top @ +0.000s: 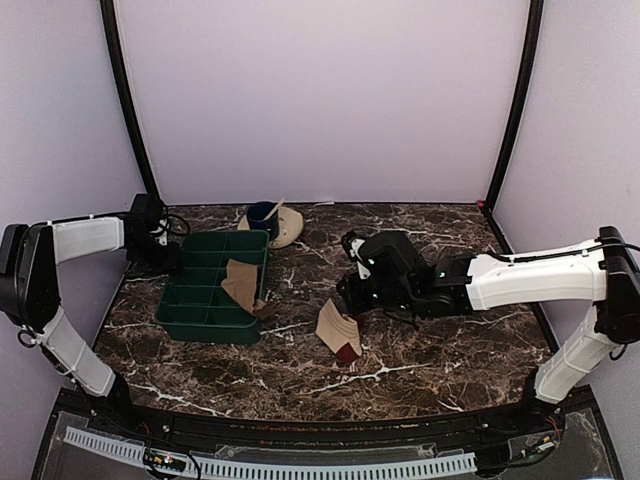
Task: Roll the socks
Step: Pick up the sock from the center of the board.
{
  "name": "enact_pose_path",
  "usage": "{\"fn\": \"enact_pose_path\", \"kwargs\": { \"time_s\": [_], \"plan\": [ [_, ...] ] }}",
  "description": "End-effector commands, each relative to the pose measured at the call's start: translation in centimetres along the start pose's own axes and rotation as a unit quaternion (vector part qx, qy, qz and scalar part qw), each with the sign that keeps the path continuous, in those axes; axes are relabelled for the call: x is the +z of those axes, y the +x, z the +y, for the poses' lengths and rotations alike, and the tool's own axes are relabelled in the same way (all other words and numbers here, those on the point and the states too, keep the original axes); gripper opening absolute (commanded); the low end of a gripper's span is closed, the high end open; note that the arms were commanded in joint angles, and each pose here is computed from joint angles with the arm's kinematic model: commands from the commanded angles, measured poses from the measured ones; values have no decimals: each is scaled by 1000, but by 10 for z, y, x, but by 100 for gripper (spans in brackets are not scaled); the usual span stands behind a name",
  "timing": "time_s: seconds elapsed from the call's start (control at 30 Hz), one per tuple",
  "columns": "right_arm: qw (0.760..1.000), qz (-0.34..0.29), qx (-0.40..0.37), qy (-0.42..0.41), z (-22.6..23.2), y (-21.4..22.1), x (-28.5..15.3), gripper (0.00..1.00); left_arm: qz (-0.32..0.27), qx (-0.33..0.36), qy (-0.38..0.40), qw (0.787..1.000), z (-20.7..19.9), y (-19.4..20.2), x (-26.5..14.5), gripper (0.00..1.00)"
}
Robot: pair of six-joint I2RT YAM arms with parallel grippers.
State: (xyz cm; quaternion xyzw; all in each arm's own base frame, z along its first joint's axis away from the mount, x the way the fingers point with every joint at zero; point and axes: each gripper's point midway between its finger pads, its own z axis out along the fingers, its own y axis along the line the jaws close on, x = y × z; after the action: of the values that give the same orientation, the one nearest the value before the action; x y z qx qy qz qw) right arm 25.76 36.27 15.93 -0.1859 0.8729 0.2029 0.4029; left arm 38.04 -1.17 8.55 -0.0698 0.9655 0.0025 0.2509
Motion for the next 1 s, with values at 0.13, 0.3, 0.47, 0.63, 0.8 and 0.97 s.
{"fn": "enact_pose_path", "kwargs": {
  "time_s": [0.13,0.3,0.47,0.63,0.8,0.97],
  "plan": [
    [1000,-1,17,6,-7,6,7,35,-73,-45,7,996,6,-20,-55,53],
    [999,4,17,38,-24,14,3,44,-139,-45,46,988,-17,-36,-99,55],
    [997,4,41,62,-46,19,-1,52,-161,9,97,982,-75,-39,-127,55],
    [994,30,62,80,-67,34,10,54,-140,72,149,976,-143,-27,-132,52],
    [993,56,73,76,-72,52,25,54,-107,134,181,968,-201,-8,-125,51],
    [990,83,96,63,-79,72,44,55,-90,177,204,958,-241,7,-124,50]
  ]
}}
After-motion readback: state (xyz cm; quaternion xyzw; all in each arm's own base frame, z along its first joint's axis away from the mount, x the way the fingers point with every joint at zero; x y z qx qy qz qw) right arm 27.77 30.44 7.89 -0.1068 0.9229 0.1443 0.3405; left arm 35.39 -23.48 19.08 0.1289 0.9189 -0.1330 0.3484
